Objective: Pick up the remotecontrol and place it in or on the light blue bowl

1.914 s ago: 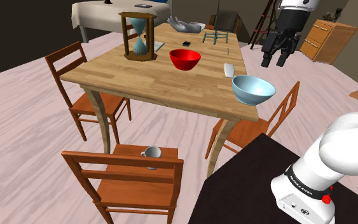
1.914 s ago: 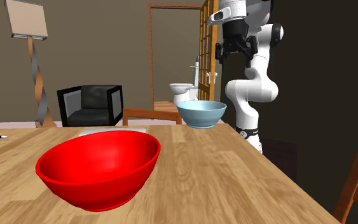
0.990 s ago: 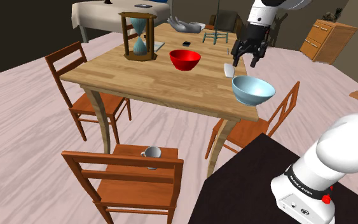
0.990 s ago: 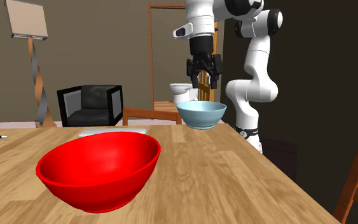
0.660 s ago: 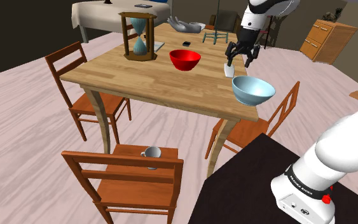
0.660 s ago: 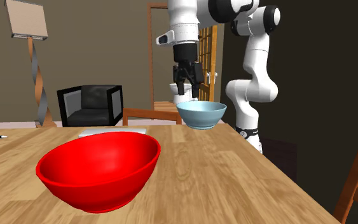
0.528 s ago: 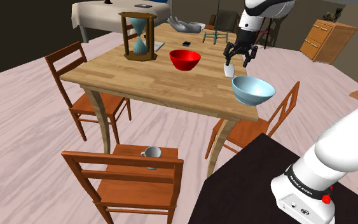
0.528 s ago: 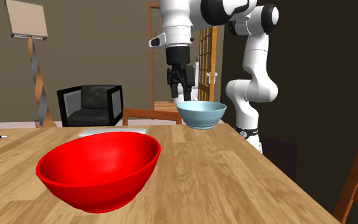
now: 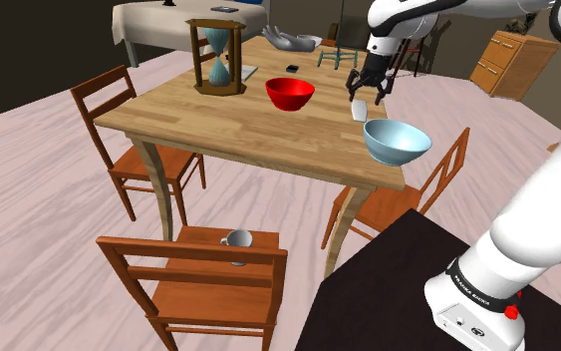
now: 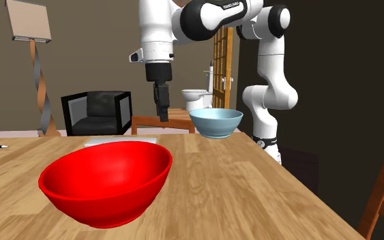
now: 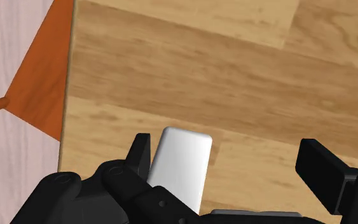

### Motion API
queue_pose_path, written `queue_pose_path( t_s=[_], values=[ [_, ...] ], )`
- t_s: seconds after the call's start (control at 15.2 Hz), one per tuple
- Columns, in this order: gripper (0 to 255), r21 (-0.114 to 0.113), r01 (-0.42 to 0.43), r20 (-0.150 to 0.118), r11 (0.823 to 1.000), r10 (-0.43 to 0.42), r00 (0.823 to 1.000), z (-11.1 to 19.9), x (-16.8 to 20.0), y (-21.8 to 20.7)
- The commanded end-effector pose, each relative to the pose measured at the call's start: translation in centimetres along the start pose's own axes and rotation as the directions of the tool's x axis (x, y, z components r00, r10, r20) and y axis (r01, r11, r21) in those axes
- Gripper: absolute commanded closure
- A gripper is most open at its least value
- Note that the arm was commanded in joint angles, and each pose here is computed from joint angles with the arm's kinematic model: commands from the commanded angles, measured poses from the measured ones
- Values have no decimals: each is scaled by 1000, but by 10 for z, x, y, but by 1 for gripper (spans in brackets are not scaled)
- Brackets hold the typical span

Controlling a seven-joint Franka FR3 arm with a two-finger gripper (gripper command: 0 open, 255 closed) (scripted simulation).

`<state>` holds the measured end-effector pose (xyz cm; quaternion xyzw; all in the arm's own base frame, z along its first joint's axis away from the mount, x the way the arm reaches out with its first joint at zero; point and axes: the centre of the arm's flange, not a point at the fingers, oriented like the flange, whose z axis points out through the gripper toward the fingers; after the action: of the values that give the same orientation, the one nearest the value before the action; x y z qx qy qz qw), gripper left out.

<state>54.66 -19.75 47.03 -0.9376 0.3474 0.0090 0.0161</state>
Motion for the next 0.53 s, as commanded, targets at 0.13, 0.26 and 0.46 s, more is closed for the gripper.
queue_pose_path(
  t_s=[0.13,0.26,0.46],
  values=[
    [0,-6,-82,-17,997,82,997,14,49,11],
    [0,-7,-122,-25,992,122,992,22,72,18],
    [0,-10,-183,-37,983,182,983,32,106,31]
  ],
)
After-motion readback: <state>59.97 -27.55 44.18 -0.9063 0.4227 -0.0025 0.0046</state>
